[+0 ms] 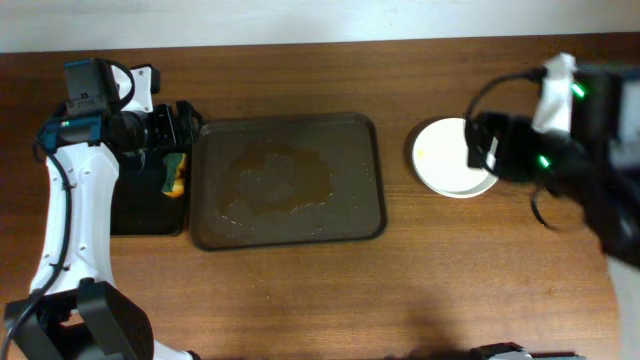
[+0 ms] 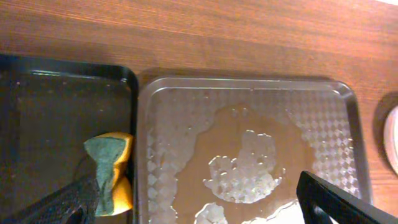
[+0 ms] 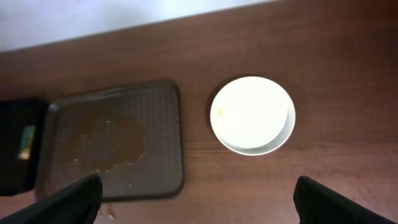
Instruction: Clean dirty plates on tray and stack at the side
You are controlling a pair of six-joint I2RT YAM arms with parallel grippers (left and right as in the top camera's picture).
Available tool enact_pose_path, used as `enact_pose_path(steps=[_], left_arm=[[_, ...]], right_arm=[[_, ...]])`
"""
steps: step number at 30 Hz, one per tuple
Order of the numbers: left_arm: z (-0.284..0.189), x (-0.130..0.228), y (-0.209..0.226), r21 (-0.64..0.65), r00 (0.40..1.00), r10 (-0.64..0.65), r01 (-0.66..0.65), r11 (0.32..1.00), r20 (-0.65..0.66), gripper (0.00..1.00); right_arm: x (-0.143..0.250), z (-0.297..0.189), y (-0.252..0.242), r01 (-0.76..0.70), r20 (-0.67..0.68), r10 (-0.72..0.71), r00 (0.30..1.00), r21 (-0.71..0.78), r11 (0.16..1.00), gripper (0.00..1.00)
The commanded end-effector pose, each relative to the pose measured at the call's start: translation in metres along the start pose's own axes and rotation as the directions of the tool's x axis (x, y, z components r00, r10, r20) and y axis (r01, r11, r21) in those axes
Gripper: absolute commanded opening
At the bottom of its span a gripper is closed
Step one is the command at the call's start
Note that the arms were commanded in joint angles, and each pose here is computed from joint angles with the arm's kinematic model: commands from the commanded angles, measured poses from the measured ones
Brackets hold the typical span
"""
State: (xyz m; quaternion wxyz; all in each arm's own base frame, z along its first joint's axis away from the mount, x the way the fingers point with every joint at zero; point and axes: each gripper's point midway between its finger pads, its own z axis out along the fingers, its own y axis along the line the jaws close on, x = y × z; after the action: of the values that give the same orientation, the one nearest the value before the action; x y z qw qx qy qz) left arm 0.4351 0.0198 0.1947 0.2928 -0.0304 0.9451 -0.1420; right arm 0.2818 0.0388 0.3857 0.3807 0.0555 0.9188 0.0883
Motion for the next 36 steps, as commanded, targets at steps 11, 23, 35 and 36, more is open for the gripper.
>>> enact_pose_path(steps=[11,23,35,36], left_arm=[[-0.001,-0.003,-0.007,0.04,1.0,0.001,-0.001,0.999,0.008,0.99],[-0.001,-0.003,-0.007,0.04,1.0,0.0,-0.001,0.999,0.008,0.99],[-0.001,-0.003,-0.007,0.04,1.0,0.0,-0.001,0.999,0.008,0.99],[-0.001,-0.003,-0.007,0.04,1.0,0.0,-0.001,0.999,0.008,0.99]], right_arm=[[0.001,-0.034,0.002,0.018,0.083,-0.016,0.996,-0.023,1.0,0.98],[0.023,-0.024,-0.026,0.125,0.227,-0.143,0.963,0.092,0.988,0.98],[0.109,0.021,-0.057,0.098,0.557,-0.119,0.822,0.068,0.993,0.98],[0.116,0.029,-0.06,0.094,0.576,-0.115,0.809,0.068,0.993,0.98]])
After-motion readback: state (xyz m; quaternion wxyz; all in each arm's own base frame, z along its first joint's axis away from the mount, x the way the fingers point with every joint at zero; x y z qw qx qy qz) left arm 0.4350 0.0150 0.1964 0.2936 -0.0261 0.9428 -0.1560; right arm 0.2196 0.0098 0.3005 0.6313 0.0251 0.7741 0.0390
